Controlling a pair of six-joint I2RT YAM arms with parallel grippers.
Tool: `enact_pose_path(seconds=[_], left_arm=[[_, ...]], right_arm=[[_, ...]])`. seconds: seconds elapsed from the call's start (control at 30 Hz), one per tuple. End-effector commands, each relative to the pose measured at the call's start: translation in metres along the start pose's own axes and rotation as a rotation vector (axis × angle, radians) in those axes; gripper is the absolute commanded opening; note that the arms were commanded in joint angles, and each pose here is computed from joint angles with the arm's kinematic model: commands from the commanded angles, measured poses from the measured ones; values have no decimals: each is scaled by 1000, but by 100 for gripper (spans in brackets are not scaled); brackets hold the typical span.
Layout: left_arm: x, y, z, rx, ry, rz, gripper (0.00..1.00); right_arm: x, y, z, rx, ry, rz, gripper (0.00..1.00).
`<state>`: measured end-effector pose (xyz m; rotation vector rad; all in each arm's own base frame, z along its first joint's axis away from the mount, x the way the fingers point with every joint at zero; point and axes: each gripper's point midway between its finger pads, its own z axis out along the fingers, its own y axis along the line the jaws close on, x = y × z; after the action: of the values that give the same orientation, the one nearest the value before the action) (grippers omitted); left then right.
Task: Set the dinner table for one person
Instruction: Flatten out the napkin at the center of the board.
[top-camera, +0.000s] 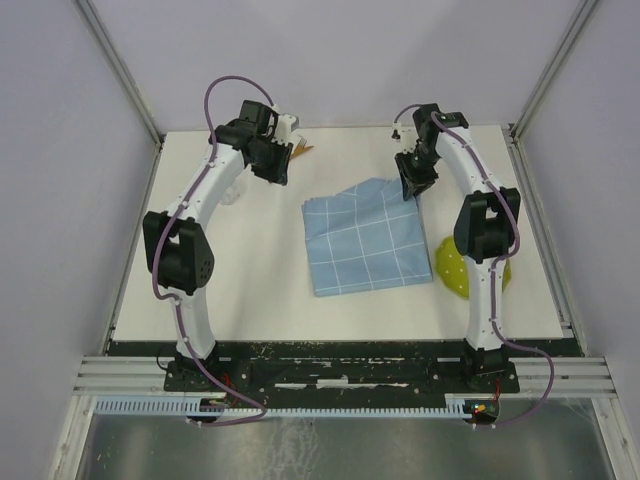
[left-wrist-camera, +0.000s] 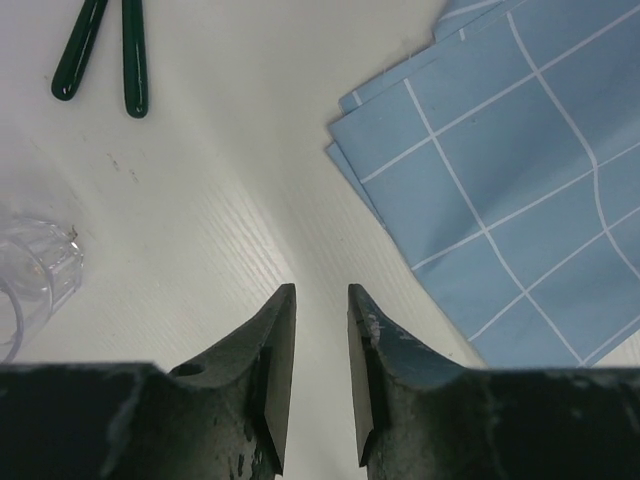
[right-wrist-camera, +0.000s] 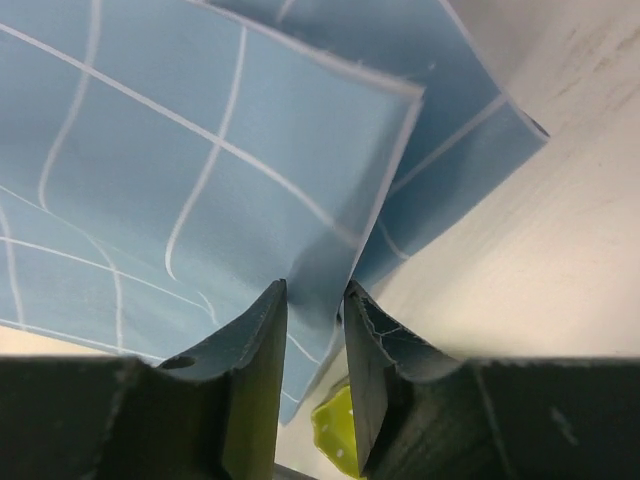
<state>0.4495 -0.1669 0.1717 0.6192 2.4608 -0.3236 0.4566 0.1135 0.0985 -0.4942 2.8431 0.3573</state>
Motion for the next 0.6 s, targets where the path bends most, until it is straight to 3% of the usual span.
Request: enact_pose_path(seconds=[0.0,0.27,0.57], left_arm=[[-26,10,-15,-52,-73,70,37],[-29,14,-27,-85,-88,98,43],[-22,14,-30,-89,-91,117,43]], right_arm=[[-11,-19,-47,168,-92,-33,39],[12,-13,-99,169,-140,-43,58],[64,32,-64,-102,13,-3,63]])
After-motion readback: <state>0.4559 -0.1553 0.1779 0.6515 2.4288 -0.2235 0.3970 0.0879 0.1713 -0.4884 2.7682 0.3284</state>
